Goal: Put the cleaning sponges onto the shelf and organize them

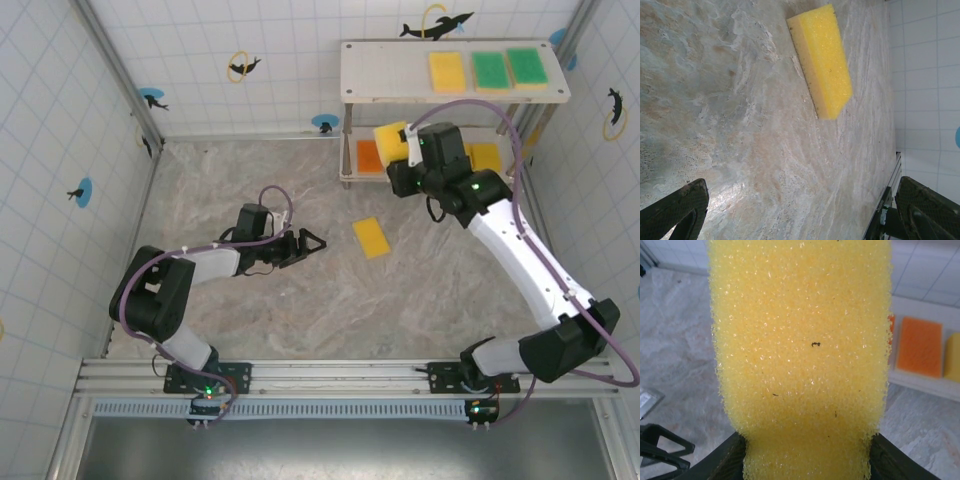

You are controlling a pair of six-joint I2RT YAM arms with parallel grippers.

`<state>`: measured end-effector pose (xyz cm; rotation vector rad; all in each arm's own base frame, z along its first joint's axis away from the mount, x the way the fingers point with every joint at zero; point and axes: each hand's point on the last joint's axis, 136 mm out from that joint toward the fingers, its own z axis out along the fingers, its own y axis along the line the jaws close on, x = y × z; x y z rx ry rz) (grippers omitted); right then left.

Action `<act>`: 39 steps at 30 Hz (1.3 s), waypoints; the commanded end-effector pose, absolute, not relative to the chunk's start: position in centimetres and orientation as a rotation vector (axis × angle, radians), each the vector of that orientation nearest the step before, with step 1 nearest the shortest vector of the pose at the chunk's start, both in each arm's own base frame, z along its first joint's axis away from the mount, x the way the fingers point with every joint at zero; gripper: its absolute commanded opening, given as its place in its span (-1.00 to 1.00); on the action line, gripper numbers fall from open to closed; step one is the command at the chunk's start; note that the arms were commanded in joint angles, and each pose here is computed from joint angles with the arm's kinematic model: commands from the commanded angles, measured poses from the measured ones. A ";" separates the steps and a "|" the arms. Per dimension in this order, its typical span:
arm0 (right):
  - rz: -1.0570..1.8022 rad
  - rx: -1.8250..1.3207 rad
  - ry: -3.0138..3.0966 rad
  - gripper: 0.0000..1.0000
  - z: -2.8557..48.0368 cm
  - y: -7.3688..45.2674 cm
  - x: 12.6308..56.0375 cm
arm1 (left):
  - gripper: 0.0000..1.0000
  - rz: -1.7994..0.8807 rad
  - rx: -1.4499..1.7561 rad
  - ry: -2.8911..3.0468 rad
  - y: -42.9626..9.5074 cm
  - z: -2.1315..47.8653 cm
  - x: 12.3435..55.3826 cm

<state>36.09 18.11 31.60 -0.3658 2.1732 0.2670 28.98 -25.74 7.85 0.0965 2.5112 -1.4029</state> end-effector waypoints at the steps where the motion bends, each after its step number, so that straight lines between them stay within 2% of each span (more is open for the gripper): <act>1: 0.254 -0.345 2.075 0.08 35.9 17.2 35.9 | 0.95 -1.383 0.121 2.496 -25.5 7.8 29.1; 12: 0.248 -0.272 1.921 0.08 43.5 15.9 37.5 | 0.95 -1.379 0.115 2.501 -25.5 7.8 29.2; 21: 0.159 -0.221 1.850 0.08 47.5 14.5 39.7 | 0.95 -1.370 0.116 2.499 -25.4 8.0 29.1; 29: 0.103 -0.197 1.868 0.08 48.0 14.4 42.8 | 0.95 -1.365 0.120 2.496 -25.3 8.2 29.0; 39: 0.126 -0.132 1.918 0.07 45.9 15.0 47.6 | 0.95 -1.350 0.122 2.495 -25.0 8.4 28.8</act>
